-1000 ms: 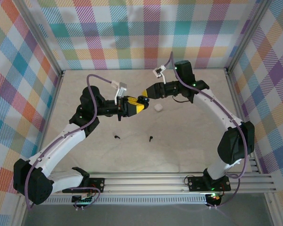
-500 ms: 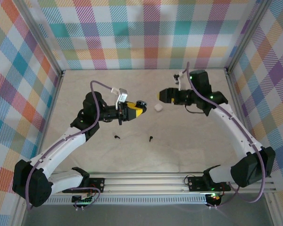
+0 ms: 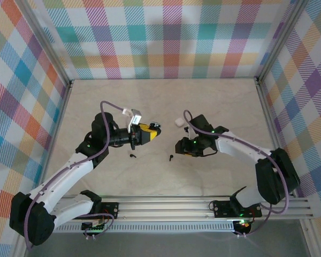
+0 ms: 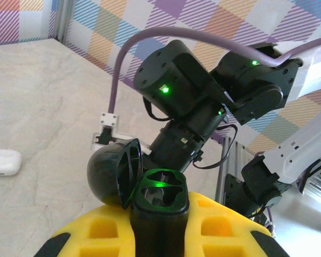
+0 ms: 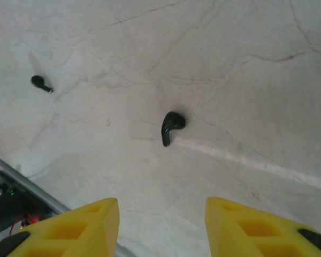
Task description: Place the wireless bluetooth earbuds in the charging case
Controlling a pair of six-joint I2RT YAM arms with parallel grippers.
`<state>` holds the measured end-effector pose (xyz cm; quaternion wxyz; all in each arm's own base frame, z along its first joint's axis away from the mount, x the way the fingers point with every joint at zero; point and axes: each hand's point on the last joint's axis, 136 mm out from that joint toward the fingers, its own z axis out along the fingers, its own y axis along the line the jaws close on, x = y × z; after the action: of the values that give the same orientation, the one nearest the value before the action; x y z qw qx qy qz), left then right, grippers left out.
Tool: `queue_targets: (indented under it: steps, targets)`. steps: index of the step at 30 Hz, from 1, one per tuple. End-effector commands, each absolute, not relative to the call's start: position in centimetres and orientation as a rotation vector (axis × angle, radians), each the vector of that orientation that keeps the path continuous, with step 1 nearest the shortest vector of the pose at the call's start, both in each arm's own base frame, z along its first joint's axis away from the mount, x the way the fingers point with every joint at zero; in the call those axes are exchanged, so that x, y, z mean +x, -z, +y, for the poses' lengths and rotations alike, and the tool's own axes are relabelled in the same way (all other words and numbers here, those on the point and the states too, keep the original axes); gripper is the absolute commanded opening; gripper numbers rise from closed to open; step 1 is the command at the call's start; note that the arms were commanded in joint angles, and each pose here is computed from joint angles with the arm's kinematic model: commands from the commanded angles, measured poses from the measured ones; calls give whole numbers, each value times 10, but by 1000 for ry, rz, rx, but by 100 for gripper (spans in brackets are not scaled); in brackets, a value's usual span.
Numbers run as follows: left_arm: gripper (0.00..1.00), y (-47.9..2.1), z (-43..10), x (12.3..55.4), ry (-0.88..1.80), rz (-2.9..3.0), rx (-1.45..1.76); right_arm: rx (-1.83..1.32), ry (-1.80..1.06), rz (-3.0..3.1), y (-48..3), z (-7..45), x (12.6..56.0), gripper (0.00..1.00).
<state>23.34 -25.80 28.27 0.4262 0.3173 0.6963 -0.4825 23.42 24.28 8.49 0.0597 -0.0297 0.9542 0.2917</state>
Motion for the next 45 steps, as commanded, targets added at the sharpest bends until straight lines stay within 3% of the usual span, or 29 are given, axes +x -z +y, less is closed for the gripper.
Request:
queue_targets:
  steps: [1, 11, 45]
  targets:
    - [0, -278, -252, 231, 1173, 1745, 793, -85, -843, 2872, -70, 252, 243, 46]
    - [0, -269, -246, 228, 1146, 1763, 777, -59, -691, 2964, -43, 266, 250, 36]
    - [0, -272, -237, 217, 1109, 1736, 796, -8, -414, 3114, -21, 277, 244, 33]
